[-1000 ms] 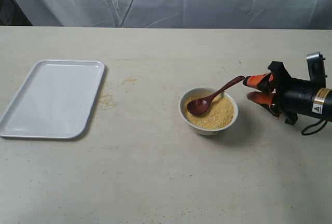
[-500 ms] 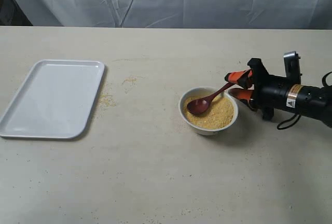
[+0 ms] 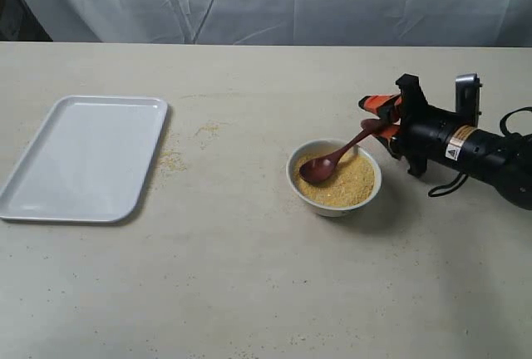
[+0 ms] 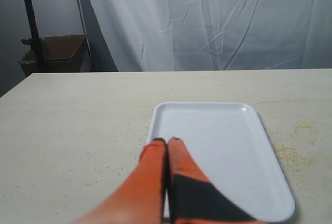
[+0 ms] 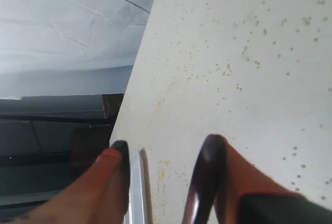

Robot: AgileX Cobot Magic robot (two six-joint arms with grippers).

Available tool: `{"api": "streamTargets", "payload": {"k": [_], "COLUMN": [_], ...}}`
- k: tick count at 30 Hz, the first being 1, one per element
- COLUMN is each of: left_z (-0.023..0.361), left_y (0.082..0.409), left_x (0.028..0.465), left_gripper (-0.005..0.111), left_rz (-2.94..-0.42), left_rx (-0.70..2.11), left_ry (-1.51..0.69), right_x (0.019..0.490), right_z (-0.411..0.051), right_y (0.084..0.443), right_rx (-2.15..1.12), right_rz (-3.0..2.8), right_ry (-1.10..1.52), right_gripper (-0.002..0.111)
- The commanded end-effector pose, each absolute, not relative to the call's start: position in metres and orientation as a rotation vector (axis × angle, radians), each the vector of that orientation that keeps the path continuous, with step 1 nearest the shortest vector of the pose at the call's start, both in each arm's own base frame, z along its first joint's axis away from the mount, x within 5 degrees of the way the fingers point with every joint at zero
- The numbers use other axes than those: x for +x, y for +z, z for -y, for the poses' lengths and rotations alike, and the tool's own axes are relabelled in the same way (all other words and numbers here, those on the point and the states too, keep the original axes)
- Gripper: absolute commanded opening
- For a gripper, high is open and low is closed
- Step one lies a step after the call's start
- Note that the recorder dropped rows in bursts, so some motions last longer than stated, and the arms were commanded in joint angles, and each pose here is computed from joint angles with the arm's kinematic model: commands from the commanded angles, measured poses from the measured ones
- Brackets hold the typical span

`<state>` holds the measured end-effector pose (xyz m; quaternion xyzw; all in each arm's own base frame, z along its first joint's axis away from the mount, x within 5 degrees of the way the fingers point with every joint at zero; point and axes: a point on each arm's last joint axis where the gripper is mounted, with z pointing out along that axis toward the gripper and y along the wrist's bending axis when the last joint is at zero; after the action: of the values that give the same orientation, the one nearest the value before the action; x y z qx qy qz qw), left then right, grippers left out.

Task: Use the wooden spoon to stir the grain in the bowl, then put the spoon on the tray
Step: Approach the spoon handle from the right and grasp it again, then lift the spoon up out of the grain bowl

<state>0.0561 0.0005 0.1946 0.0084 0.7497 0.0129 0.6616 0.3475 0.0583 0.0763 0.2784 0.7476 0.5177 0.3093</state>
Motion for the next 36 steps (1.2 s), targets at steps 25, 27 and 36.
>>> {"api": "streamTargets", "payload": {"k": [25,27,36], "left_z": [0.000,0.000,0.000], "left_y": [0.195,0.195,0.195], "left_x": [0.056,0.056,0.056], "left_gripper": [0.000,0.000,0.000], "left_rz": [-1.684,-1.684,-1.684], "left_rx": [0.017,0.017,0.017], "left_ry": [0.028,0.028,0.028], "right_x": [0.346,0.341,0.310], "right_z": [-0.064,-0.067,-0.078], "right_y": [0.157,0.176,0.236], "right_rx": [0.323,0.174,-0.272], "right_rz": [-1.731,-1.709,-1.626], "right_ry": [1.404,1.365,1.259], "right_gripper": [-0.001,-0.001,-0.001]}}
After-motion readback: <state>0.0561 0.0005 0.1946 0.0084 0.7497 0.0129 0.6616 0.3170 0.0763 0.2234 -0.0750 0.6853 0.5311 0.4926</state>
